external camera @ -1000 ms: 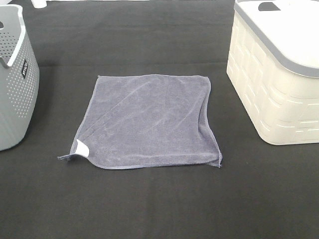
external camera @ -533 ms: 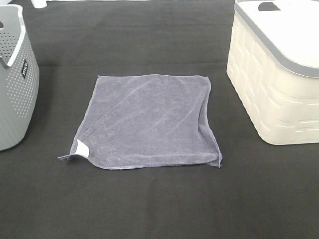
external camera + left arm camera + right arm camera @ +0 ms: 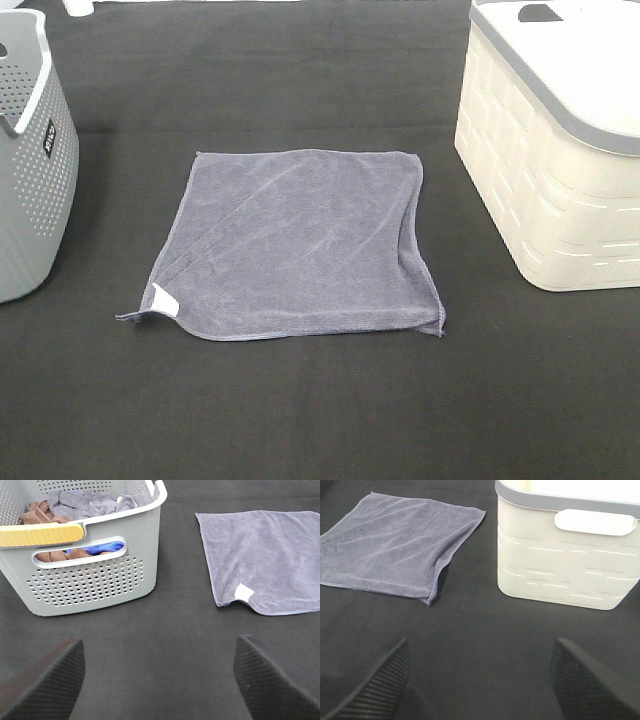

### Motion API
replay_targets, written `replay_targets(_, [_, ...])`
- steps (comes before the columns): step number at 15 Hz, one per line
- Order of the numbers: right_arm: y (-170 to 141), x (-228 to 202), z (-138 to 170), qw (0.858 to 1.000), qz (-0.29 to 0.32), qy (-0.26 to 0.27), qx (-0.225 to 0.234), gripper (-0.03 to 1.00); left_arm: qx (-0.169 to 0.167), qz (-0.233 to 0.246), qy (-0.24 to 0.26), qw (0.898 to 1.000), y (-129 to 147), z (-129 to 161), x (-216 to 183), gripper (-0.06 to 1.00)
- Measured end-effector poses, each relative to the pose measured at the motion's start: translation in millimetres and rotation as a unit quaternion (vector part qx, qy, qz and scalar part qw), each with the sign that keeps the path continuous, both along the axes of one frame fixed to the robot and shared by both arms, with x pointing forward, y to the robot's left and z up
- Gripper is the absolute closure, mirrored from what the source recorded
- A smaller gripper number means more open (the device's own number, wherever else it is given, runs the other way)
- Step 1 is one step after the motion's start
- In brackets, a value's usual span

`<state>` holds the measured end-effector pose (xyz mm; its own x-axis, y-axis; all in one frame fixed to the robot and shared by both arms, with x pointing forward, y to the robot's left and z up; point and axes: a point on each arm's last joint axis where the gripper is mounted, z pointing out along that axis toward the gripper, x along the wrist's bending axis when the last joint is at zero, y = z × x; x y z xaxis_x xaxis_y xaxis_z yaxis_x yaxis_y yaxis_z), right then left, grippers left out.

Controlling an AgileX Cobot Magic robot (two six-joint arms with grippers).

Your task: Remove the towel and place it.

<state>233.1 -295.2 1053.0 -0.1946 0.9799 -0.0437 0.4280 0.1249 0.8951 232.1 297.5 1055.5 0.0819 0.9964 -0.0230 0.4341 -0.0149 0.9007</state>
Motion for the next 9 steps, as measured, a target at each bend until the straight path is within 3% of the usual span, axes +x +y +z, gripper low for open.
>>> replay_targets(9, [0.0,0.0,0.0,1.0,0.0,0.0,0.0,0.2,-0.002,0.001,0.0,1.0,0.0,0.0,0.0,0.18])
